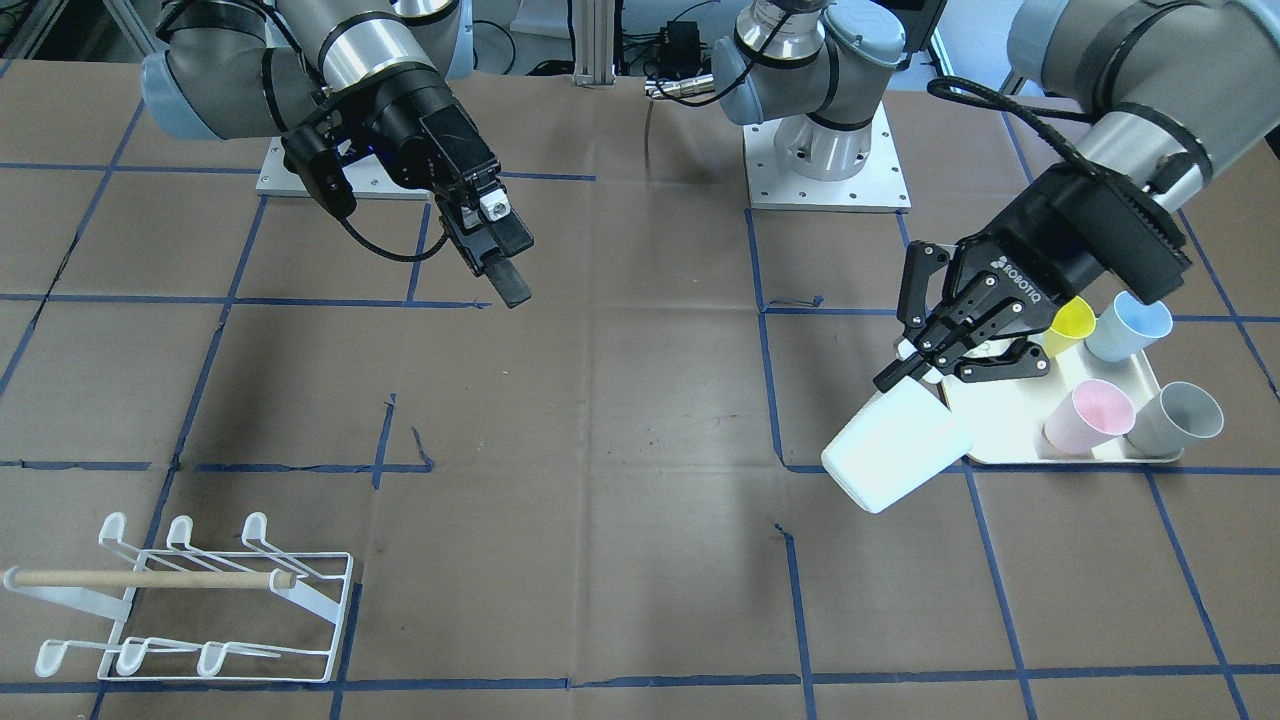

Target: Transfer IKEA cup to right arm and place on rack

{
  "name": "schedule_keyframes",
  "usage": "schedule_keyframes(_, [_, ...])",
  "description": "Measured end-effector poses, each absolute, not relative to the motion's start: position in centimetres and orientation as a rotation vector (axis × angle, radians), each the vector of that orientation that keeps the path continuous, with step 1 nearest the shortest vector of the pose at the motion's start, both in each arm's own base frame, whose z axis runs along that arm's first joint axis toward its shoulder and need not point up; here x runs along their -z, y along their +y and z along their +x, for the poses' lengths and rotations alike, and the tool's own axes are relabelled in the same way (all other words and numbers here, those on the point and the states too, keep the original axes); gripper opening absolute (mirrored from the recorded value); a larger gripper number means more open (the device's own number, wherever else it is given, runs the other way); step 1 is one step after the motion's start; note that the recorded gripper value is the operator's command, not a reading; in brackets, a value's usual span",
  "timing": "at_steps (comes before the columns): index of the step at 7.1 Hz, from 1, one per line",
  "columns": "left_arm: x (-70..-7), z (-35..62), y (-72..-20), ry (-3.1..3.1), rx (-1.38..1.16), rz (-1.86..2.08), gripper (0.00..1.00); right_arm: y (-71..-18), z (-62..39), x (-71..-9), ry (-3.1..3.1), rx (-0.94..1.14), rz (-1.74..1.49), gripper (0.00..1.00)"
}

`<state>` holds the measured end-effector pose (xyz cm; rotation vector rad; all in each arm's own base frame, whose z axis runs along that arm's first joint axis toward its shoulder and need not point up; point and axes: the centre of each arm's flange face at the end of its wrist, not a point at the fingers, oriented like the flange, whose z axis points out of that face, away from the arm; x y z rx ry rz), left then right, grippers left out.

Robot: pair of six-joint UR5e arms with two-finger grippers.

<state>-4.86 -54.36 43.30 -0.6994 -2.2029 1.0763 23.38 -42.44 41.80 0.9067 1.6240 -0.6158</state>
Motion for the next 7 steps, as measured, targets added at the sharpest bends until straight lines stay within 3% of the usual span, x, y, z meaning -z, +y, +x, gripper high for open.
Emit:
schedule_keyframes(2, [-40.2, -7.4, -53.1, -2.029, -1.207, -0.815, 0.0, -42.6, 23.5, -41.2, 1.634, 0.604, 0.932, 1.0])
schedule_keyframes(7, [-36.8, -14.8, -49.6, -1.877, -1.228, -0.996, 0.0, -43.7, 24.2, -39.1, 1.641, 0.495, 1.173, 1.0])
